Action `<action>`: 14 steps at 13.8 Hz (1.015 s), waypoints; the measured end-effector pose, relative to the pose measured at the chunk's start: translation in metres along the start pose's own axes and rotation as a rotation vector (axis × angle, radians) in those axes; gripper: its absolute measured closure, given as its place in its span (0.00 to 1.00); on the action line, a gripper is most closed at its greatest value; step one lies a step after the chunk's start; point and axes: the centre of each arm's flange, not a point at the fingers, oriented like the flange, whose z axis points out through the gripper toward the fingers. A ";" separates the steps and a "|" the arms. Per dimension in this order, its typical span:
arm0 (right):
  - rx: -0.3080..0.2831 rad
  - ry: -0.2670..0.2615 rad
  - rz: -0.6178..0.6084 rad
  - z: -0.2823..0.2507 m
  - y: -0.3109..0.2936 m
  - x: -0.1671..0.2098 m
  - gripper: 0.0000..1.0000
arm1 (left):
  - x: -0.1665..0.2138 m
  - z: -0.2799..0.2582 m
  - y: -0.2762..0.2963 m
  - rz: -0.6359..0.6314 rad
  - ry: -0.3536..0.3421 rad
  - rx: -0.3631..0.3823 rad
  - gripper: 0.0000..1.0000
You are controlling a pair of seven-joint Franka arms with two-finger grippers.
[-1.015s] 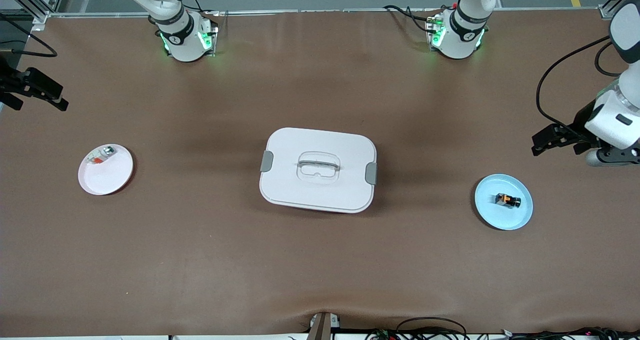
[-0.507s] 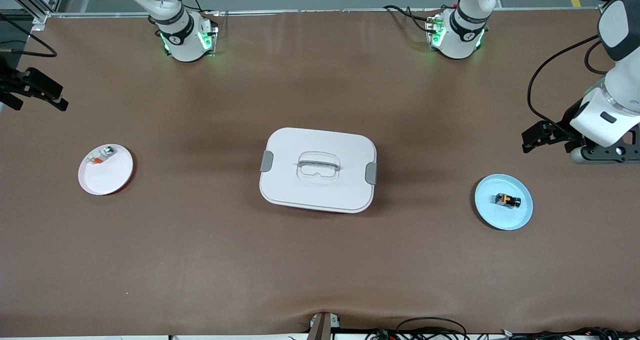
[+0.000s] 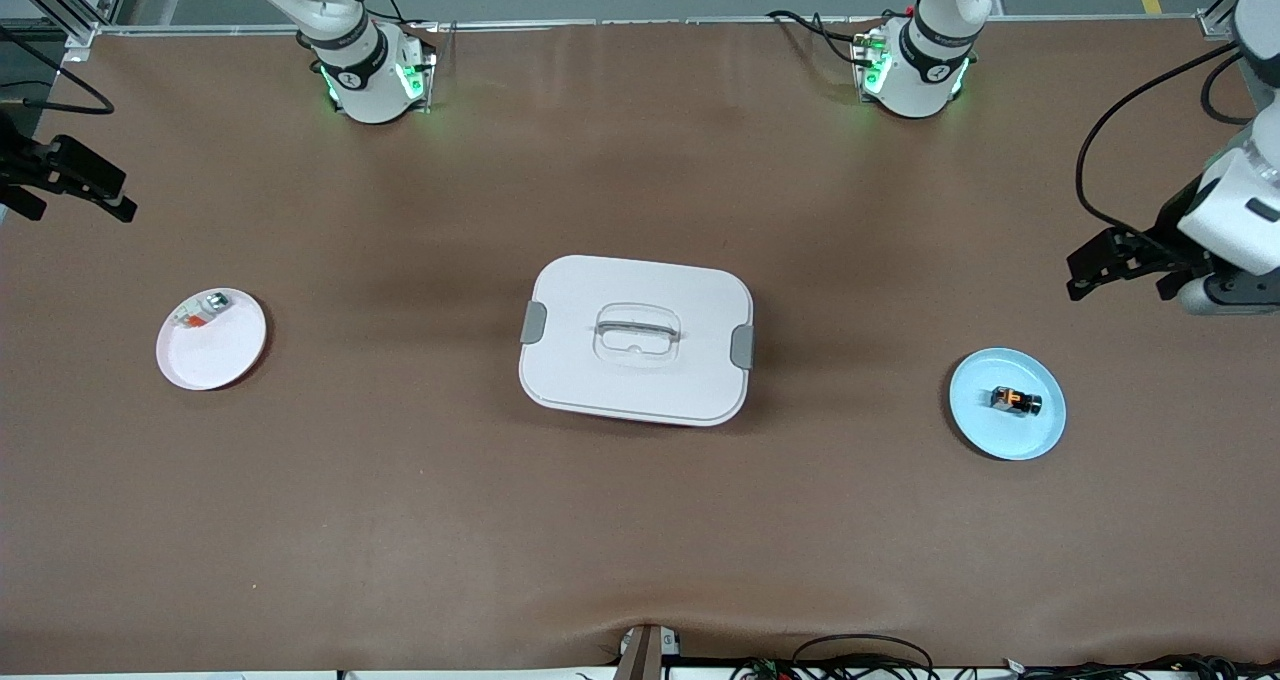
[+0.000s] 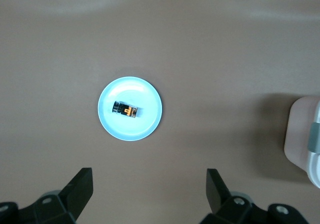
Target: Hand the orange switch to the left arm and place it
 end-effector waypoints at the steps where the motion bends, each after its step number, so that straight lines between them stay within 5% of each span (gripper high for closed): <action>1: 0.000 0.000 0.000 0.000 0.000 0.000 0.00 | -0.001 -0.008 0.001 0.002 0.001 0.000 0.00; 14: 0.000 -0.005 0.001 0.002 0.000 0.000 0.00 | -0.007 -0.014 0.006 0.011 -0.042 0.001 0.00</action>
